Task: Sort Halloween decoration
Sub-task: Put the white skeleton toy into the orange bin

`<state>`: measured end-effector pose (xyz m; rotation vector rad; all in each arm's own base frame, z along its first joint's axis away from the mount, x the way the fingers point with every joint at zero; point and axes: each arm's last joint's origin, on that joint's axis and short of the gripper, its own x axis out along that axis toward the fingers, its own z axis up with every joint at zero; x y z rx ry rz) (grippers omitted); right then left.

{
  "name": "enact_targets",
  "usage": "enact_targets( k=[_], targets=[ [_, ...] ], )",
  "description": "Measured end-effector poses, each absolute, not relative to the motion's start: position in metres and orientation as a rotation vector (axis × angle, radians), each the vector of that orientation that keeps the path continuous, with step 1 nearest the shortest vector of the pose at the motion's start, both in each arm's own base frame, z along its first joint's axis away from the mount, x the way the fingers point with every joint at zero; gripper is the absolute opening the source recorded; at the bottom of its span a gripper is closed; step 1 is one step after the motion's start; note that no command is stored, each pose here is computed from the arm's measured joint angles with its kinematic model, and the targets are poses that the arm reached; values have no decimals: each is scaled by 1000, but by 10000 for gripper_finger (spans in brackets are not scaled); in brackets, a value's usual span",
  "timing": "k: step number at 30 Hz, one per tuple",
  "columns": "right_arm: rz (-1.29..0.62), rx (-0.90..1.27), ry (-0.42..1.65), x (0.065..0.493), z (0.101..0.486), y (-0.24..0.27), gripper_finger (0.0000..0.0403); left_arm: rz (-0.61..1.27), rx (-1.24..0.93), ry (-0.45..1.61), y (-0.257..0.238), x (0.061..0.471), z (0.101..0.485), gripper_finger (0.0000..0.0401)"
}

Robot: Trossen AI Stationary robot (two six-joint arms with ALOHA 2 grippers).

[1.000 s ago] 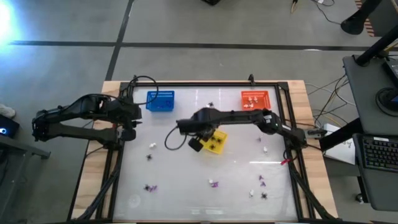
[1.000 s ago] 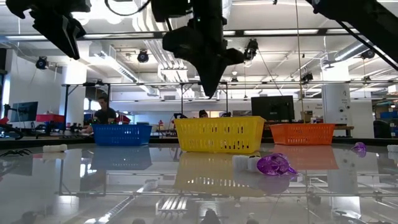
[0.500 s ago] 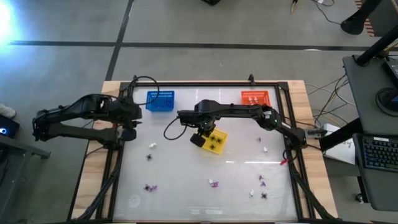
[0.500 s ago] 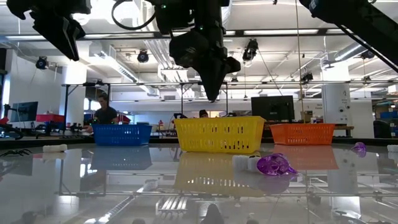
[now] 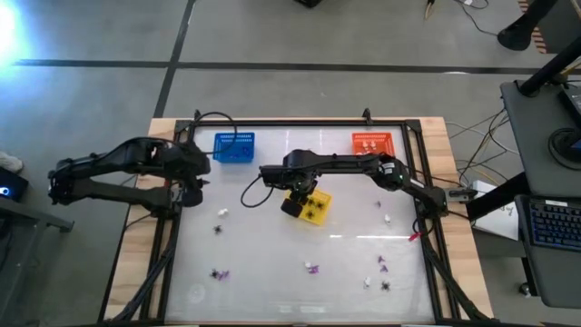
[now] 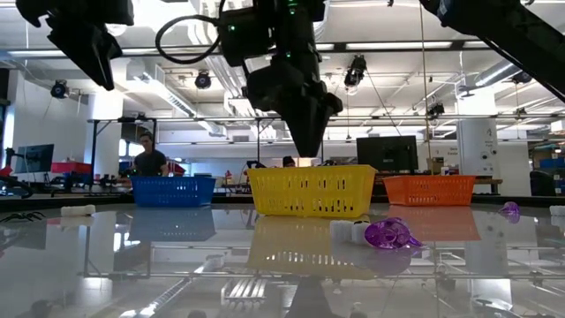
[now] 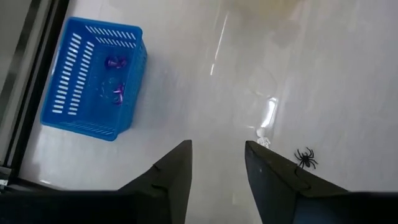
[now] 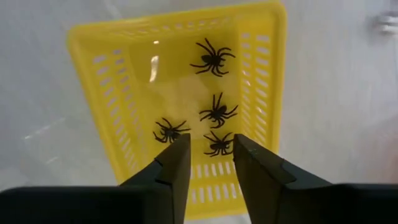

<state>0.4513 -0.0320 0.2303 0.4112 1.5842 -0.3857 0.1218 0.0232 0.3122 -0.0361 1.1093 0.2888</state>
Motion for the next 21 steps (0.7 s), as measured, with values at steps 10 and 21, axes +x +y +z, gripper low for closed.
enact_targets(
  k=[10,21],
  targets=[
    [-345,398,1484,445,269,-31,129,340,-183,1161,24,133,300,143],
    [-328,366,1297,410,343,-21,128,323,-277,1185,23,141,260,131]
  ],
)
